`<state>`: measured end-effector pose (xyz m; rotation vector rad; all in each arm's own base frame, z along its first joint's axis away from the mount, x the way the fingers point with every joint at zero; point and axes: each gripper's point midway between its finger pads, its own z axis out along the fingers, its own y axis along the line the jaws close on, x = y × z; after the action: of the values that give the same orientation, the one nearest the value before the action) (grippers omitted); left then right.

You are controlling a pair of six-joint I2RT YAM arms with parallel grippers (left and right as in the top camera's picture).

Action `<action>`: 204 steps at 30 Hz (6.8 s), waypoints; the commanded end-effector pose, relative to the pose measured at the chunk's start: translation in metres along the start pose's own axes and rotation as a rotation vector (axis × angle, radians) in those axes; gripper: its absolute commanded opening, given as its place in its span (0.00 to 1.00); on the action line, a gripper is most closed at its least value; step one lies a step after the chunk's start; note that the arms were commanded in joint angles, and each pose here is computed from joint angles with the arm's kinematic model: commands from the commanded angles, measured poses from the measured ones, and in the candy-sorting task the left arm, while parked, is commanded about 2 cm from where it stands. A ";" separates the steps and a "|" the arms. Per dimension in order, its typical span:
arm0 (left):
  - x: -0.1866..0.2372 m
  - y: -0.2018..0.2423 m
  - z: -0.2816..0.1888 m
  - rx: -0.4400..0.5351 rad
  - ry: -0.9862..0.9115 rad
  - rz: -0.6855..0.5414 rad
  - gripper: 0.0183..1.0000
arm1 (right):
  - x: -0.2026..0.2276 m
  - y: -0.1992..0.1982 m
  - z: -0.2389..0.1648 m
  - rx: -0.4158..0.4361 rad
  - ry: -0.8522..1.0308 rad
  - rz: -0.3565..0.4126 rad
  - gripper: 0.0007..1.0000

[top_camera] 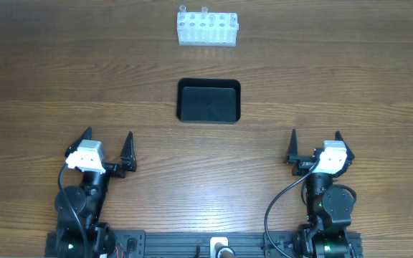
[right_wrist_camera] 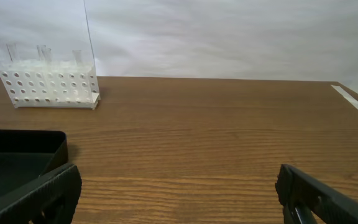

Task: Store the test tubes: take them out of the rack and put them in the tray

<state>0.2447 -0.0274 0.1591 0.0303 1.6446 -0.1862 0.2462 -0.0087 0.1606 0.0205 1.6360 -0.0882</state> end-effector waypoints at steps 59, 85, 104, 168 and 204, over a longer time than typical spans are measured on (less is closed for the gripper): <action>0.010 -0.104 0.397 0.069 0.411 0.109 1.00 | 0.002 0.000 0.000 -0.001 0.001 -0.004 0.99; 0.030 -0.107 0.407 0.035 0.410 0.125 0.53 | 0.002 0.000 0.000 0.000 0.001 -0.004 0.99; 0.031 -0.116 0.407 0.050 0.405 0.127 0.17 | 0.002 0.000 0.000 0.000 0.001 -0.004 0.99; 0.081 -0.141 0.211 -0.201 1.076 0.140 0.02 | 0.002 0.000 0.000 -0.001 0.001 -0.004 0.99; 0.082 -0.141 0.250 -0.191 0.958 0.173 0.40 | 0.002 0.000 0.000 -0.001 0.001 -0.004 0.99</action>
<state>0.4507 -0.2136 0.0656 0.1126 2.6461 0.1300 0.2462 -0.0081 0.1608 0.0169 1.6349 -0.0845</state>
